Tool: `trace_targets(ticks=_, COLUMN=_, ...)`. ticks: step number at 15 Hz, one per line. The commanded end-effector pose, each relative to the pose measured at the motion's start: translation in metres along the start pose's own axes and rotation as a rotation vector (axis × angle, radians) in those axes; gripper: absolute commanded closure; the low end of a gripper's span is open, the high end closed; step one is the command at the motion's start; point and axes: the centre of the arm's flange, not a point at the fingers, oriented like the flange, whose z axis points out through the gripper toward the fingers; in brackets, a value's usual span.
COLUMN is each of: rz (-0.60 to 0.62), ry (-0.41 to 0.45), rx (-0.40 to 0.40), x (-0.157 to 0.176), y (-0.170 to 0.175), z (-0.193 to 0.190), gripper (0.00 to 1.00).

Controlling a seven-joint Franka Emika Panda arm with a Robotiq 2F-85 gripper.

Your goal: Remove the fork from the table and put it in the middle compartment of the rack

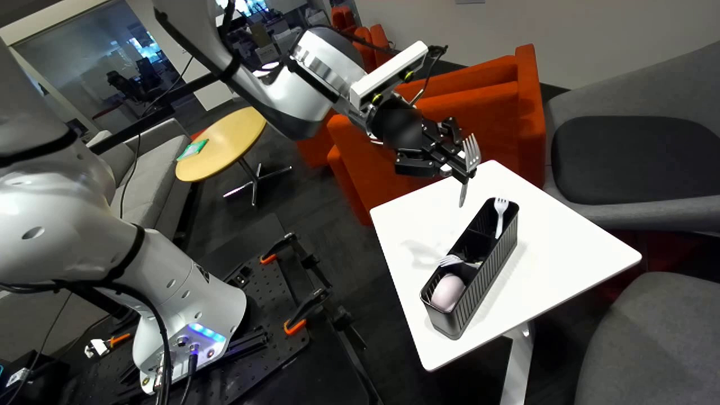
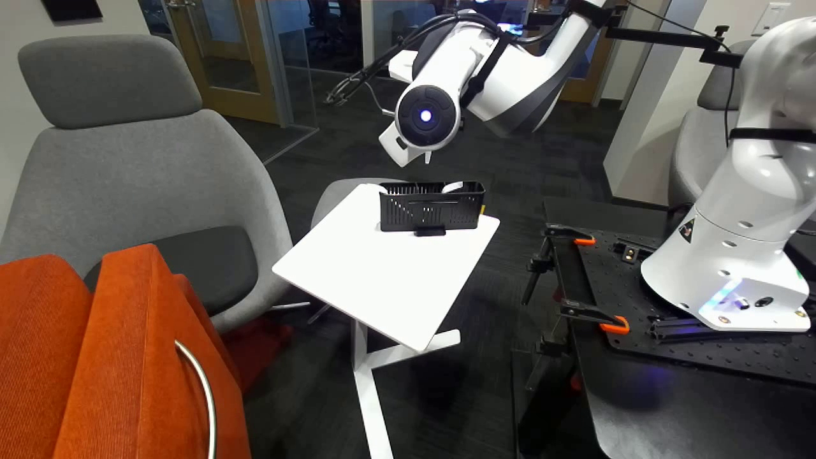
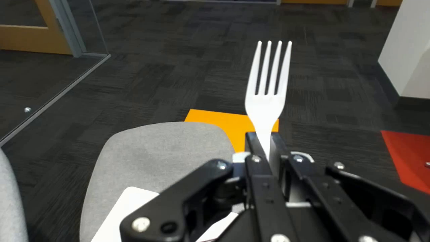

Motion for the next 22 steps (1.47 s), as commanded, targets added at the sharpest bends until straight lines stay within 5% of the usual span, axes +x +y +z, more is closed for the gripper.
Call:
trace_targets(ticks=1, rz=-0.063, ry=-0.043, rx=-0.029, x=0.009, y=0.004, z=0.009, gripper=0.97)
trace_targets(ticks=22, rz=-0.184, ry=-0.055, rx=-0.045, x=0.072, y=0.003, z=0.040, gripper=0.97)
